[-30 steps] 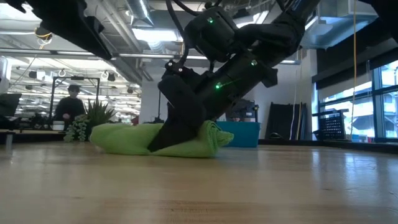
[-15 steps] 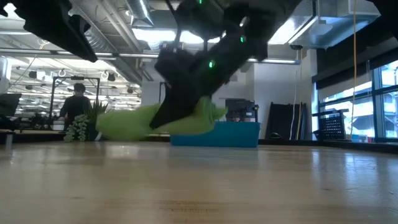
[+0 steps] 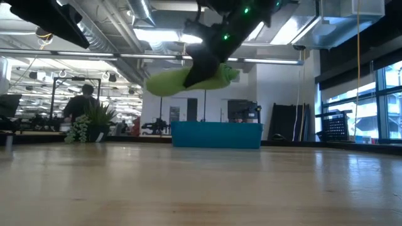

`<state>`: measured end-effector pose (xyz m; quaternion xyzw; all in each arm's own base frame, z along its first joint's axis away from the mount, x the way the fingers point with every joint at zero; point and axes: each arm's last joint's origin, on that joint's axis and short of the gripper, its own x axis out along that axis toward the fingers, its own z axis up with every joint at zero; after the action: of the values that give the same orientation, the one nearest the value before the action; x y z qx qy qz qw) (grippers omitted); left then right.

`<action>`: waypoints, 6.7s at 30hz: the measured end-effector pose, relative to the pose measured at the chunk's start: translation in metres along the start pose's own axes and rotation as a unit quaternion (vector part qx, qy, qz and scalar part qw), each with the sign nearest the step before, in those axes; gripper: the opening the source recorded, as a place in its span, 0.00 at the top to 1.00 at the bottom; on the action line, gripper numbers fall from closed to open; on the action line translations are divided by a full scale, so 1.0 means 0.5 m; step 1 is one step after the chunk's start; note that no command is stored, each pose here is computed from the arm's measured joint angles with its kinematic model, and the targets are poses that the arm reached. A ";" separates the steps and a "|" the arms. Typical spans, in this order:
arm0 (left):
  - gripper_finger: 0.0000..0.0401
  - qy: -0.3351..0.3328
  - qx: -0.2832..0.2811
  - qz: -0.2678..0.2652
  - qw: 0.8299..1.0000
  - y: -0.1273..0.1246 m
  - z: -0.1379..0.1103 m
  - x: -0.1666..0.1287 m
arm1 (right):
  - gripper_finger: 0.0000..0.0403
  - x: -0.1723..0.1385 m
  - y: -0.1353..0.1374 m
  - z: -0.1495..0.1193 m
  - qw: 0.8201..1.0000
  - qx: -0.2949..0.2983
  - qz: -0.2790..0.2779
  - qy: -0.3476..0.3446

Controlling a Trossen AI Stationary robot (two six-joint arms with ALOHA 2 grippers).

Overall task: Roll microfiber towels into tight, uniform cylinder then place into a basket
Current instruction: Put the green rolled microfiber cloth into the blue bin, then return to Home Position

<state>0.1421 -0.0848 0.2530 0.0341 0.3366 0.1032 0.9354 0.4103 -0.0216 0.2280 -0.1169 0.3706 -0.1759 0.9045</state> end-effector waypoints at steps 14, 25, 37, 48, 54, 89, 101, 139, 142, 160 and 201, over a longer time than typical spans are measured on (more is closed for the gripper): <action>0.71 0.004 -0.008 0.002 1.000 0.001 -0.002 0.000 | 0.90 0.076 -0.258 -0.091 0.998 0.043 0.006 0.054; 0.71 -0.006 -0.012 0.025 1.000 0.006 0.001 0.002 | 0.90 0.122 -0.279 -0.182 0.997 0.014 0.080 0.016; 0.71 0.000 -0.034 0.051 0.998 0.024 0.007 0.015 | 0.90 0.180 -0.273 -0.218 0.989 -0.043 0.143 -0.017; 0.71 0.001 -0.038 0.054 0.998 0.027 0.009 0.017 | 0.90 0.180 -0.308 -0.197 0.986 -0.110 0.117 -0.040; 0.71 0.001 -0.038 0.054 0.998 0.027 0.009 0.017 | 0.90 0.179 -0.329 -0.220 0.984 -0.110 0.135 -0.023; 0.71 0.001 -0.039 0.054 0.998 0.027 0.009 0.017 | 0.40 0.180 -0.339 -0.219 0.984 -0.125 0.120 -0.030; 0.71 -0.003 -0.051 0.059 0.997 0.028 0.009 0.016 | 0.42 0.119 -0.364 -0.152 0.990 -0.087 0.109 -0.030; 1.00 -0.105 -0.061 -0.053 0.991 0.084 0.003 -0.095 | 0.43 -0.335 -0.051 0.017 0.880 -0.115 0.444 -0.125; 1.00 -0.110 -0.060 -0.062 0.990 0.086 0.000 -0.101 | 0.48 -0.331 -0.047 0.018 0.935 -0.084 0.333 -0.088; 1.00 -0.179 -0.033 -0.066 0.981 0.077 -0.086 -0.066 | 0.99 -0.395 -0.026 -0.022 0.972 -0.100 0.209 -0.047; 1.00 -0.376 0.055 -0.157 0.911 0.081 -0.196 0.036 | 0.97 -0.271 0.046 -0.449 0.878 0.070 0.327 -0.342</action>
<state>0.0861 -0.0422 0.1717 0.0688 -0.0343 -0.0841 0.9935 0.1660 0.0359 0.1488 0.0219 0.0417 0.1558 0.9867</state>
